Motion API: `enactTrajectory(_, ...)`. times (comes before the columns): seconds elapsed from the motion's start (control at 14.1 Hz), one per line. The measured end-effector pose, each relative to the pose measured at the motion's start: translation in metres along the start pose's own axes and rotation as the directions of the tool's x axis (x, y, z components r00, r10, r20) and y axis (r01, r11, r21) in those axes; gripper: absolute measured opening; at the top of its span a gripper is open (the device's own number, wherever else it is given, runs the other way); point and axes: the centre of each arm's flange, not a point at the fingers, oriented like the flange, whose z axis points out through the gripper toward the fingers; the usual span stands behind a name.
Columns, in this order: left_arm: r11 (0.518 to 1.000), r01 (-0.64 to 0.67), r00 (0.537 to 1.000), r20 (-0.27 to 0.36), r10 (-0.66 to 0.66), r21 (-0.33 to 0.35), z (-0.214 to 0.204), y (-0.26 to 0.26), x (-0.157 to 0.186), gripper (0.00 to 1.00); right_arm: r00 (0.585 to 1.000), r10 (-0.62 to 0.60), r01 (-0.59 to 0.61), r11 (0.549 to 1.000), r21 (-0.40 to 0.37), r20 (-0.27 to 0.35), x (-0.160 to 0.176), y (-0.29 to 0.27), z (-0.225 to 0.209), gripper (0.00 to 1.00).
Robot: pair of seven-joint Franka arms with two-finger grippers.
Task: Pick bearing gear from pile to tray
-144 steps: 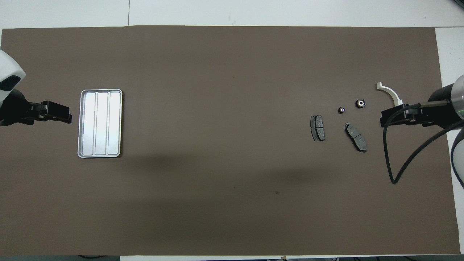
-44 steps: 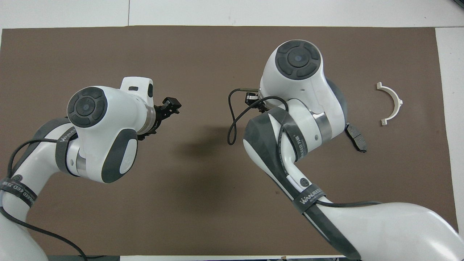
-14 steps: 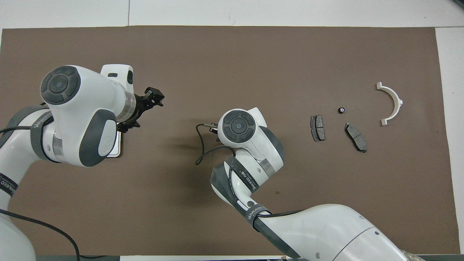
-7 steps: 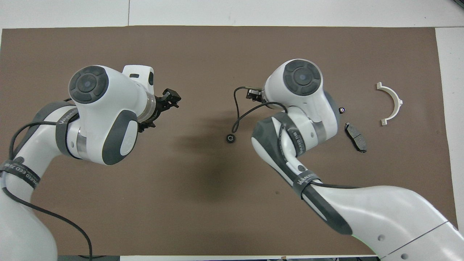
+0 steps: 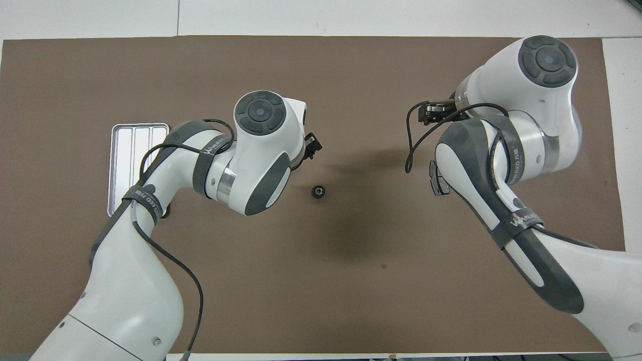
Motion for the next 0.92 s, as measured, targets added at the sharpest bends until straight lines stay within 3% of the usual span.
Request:
enactTrajectory(0.21,0.999,-0.011,1.000,0.008,0.010,0.033,0.018,0.027,-0.039,1.00,1.000,-0.002,0.002,1.000,-0.017,0.019,-0.006,0.048,-0.042,0.81)
enactTrajectory(0.35,0.999,-0.010,1.000,0.012,0.010,0.047,0.034,0.029,-0.042,1.00,1.000,-0.001,0.001,1.000,-0.024,0.020,-0.015,0.067,-0.073,0.97)
enactTrajectory(0.42,0.998,-0.006,1.000,0.014,0.005,0.055,0.041,0.027,-0.040,1.00,1.000,-0.012,0.013,1.000,-0.027,0.019,-0.020,0.075,-0.087,1.00)
enactTrajectory(0.92,0.999,0.002,1.000,0.007,-0.002,0.050,0.063,0.020,-0.037,1.00,0.990,-0.133,0.135,0.990,-0.040,0.036,-0.063,0.101,-0.169,1.00)
